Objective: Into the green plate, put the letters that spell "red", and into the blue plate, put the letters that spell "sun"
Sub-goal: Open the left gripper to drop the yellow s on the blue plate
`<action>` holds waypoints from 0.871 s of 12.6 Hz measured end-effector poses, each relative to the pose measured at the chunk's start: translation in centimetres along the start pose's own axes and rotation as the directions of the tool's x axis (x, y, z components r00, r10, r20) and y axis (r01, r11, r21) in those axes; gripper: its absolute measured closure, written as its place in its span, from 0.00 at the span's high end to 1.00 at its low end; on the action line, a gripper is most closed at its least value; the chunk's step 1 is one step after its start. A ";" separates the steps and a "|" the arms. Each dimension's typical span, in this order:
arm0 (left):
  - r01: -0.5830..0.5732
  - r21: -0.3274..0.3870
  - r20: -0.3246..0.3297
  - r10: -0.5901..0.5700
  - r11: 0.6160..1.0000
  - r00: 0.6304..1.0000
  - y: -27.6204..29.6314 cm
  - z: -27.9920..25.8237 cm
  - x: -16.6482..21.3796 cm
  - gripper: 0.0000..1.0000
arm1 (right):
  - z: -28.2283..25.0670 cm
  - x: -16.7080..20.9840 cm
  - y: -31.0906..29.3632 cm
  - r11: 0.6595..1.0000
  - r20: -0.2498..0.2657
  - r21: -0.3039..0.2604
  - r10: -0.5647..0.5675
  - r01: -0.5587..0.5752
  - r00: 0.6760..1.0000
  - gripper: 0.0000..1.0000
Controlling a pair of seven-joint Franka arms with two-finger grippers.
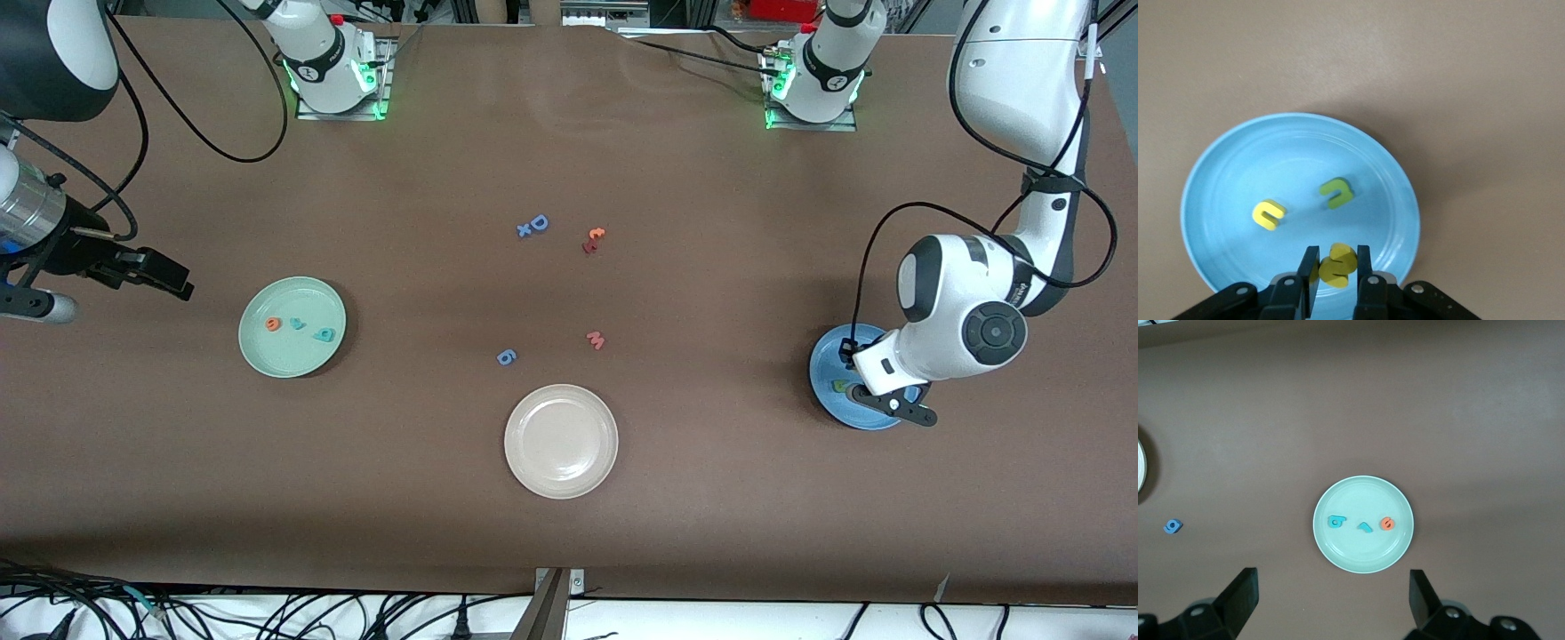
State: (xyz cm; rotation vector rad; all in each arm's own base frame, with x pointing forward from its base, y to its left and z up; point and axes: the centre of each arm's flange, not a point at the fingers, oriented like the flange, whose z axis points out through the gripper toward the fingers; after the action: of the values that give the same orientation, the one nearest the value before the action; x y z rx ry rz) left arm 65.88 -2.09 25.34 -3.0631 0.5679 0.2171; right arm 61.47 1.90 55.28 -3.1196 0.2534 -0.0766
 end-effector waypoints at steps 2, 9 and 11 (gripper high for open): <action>-0.017 0.004 -0.006 0.017 1.000 1.000 -0.6 0.3 0.6 0.31 | 0.0 0.0 0.0 1.000 -0.001 0.000 0.000 0.000 1.000 1.00; -0.015 0.020 -0.044 0.016 1.000 0.999 -1.5 -1.3 1.9 1.00 | 0.0 0.0 0.0 1.000 -0.003 0.001 0.001 -0.001 1.000 1.00; -0.015 0.021 -0.049 0.016 1.000 0.999 -1.7 -2.8 2.4 1.00 | -0.1 0.0 0.0 1.000 -0.004 0.001 0.001 -0.001 1.000 1.00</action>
State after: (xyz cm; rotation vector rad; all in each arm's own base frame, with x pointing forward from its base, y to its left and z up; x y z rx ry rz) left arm 69.05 -1.50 27.78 -3.0528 0.5932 0.1356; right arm 61.51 1.87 55.35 -3.1189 0.2544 -0.0830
